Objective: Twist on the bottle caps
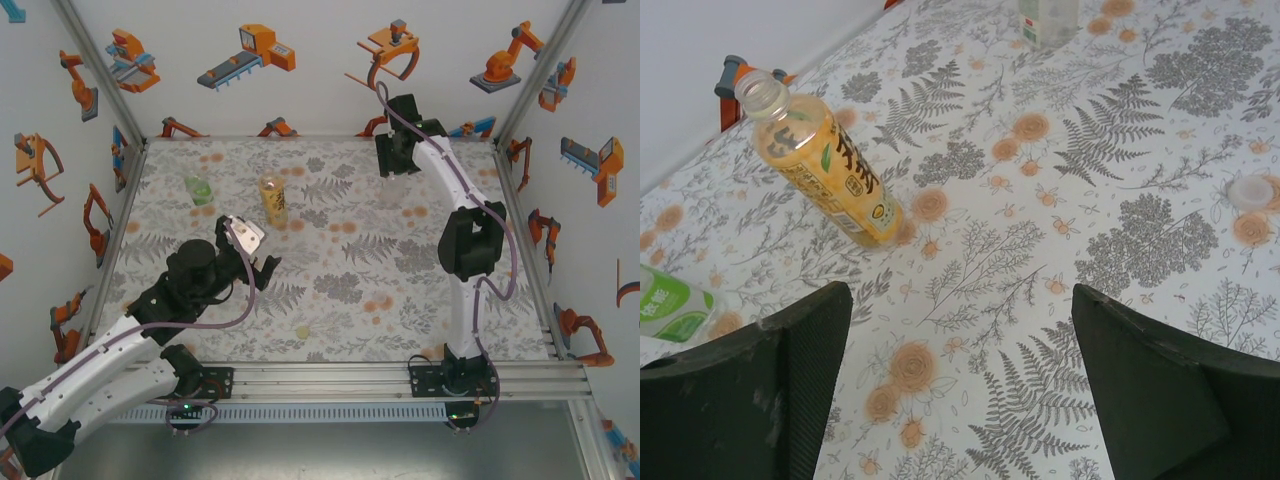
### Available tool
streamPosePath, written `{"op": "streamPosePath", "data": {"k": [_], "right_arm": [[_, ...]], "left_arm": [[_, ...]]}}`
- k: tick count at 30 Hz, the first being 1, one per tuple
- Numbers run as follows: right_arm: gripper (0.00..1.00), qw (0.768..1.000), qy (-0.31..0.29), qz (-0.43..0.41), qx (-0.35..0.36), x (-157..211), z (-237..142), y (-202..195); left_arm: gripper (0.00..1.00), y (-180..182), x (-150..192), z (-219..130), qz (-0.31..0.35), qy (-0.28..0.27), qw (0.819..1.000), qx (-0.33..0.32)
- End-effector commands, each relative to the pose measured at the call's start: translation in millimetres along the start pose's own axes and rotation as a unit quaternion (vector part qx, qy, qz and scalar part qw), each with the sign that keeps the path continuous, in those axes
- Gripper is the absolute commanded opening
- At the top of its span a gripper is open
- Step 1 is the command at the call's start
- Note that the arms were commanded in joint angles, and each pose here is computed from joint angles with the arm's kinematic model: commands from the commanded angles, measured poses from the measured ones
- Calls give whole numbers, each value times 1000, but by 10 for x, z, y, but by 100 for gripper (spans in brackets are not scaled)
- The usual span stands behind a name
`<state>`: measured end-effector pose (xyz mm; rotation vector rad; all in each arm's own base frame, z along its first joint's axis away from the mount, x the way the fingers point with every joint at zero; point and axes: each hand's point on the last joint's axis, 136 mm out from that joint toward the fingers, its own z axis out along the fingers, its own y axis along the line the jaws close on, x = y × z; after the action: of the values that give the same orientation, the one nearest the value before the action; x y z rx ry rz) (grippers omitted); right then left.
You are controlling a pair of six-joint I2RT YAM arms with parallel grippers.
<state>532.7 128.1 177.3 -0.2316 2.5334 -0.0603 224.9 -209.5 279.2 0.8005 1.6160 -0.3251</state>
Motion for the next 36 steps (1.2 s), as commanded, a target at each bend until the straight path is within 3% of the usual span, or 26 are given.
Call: {"op": "streamPosePath", "data": {"k": [1, 6, 9, 18, 29, 36], "right_arm": [[58, 999, -32, 9, 3, -170, -369, -92], [58, 998, -55, 11, -4, -283, -699, -113], [58, 998, -64, 12, -10, -298, -877, -118], [58, 996, -73, 0, -55, -118, -1200, 129], [58, 979, -126, -8, -160, 163, -1245, 1025], [58, 948, -197, -40, -249, 153, -1282, 1748]], "left_arm": [[85, 101, -30, -45, -7, 1, 1000, -21], [90, 313, -64, -56, -27, 7, 998, -48], [88, 448, -57, -57, -41, 17, 997, -55], [90, 965, 36, -145, -115, 41, 989, -81], [93, 1527, 242, -339, -207, 48, 966, -145], [94, 1509, 331, -405, -211, 38, 964, -155]]}}
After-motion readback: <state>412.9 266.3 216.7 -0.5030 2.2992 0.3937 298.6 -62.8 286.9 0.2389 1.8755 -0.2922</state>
